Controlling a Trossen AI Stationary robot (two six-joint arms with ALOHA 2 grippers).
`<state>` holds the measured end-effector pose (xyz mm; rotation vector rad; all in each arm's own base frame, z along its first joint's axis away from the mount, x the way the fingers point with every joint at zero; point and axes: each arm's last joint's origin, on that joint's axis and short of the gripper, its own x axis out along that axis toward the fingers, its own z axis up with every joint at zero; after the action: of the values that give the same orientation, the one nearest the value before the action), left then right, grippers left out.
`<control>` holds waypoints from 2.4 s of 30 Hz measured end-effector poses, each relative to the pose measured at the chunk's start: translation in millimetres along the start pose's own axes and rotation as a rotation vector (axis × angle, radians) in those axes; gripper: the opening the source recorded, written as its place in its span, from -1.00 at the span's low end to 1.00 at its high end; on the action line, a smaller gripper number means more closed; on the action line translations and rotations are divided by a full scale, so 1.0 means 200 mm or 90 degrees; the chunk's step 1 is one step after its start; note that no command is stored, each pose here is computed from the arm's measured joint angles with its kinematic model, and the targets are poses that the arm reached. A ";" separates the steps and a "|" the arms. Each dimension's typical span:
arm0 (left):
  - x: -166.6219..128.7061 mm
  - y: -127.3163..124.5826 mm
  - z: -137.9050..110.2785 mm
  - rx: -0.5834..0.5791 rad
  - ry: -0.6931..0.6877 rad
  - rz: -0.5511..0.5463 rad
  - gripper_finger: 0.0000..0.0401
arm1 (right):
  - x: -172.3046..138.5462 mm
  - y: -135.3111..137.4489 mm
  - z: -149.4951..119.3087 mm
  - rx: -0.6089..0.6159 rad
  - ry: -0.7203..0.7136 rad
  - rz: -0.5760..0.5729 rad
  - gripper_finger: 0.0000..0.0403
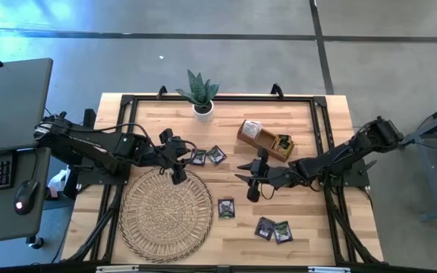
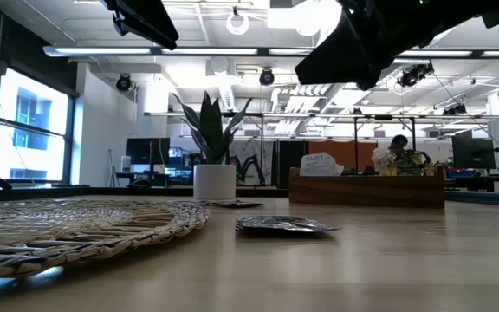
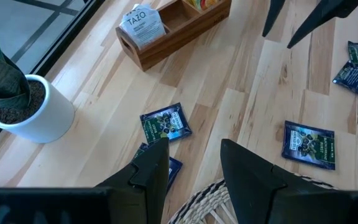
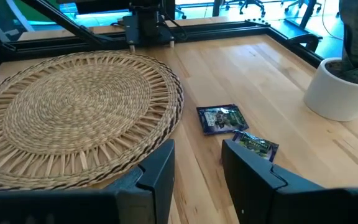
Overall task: Pick & Place Tea
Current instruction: Put the black tea bag into the middle section of the wooden organizer
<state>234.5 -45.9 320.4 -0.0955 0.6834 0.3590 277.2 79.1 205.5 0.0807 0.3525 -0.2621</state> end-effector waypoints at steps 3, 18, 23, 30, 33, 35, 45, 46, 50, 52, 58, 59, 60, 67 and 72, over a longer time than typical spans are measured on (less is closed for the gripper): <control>0.00 0.00 0.00 0.000 0.000 0.000 -0.29 | 0.00 0.00 0.00 0.000 0.000 0.000 -0.36; 0.00 0.00 0.00 0.000 0.000 0.000 -0.29 | 0.02 -0.03 0.01 0.003 0.000 -0.011 -0.36; 0.00 0.00 0.00 0.000 0.000 0.000 -0.29 | 0.02 -0.03 0.01 0.003 0.000 -0.012 -0.36; 0.00 0.00 0.00 0.000 0.000 0.000 -0.29 | 0.02 -0.03 0.01 0.020 0.000 -0.012 -0.36; 0.00 0.00 0.00 0.000 0.000 0.000 -0.29 | 0.02 -0.03 0.01 0.024 0.002 -0.004 -0.36; 0.00 0.00 0.00 0.000 0.000 0.000 -0.29 | 0.02 -0.02 0.01 0.021 0.006 0.007 -0.36; 0.00 0.00 0.00 0.000 0.000 0.000 -0.29 | 0.01 -0.02 0.00 0.052 0.013 0.024 -0.36; 0.00 0.00 0.00 0.000 0.000 0.000 -0.29 | 0.01 -0.02 0.00 0.055 0.013 0.028 -0.36; 0.00 0.00 0.00 0.000 0.000 -0.001 -0.29 | 0.05 0.01 0.00 0.077 -0.015 0.051 -0.36; 0.00 0.00 0.00 0.000 -0.001 0.000 -0.29 | 0.10 0.05 0.02 0.067 -0.016 0.088 -0.36; 0.00 0.00 0.00 -0.002 -0.003 -0.001 -0.29 | 0.25 0.18 0.03 -0.020 0.100 0.118 -0.36; 0.00 0.00 0.00 -0.001 -0.003 -0.001 -0.29 | 0.26 0.20 0.03 -0.030 0.128 0.113 -0.36; 0.00 0.00 0.00 -0.001 -0.003 -0.001 -0.29 | 0.27 0.22 0.04 -0.034 0.152 0.108 -0.36; 0.00 -0.02 0.07 0.006 -0.091 -0.009 -0.29 | 0.33 0.31 -0.02 -0.059 0.272 0.124 -0.36; -0.01 -0.03 0.10 -0.004 -0.128 -0.033 -0.29 | 0.35 0.32 -0.11 -0.047 0.325 0.157 -0.36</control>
<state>247.8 -48.7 337.3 -0.0813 0.4806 0.3165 350.0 126.5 161.7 0.1175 0.8523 0.0207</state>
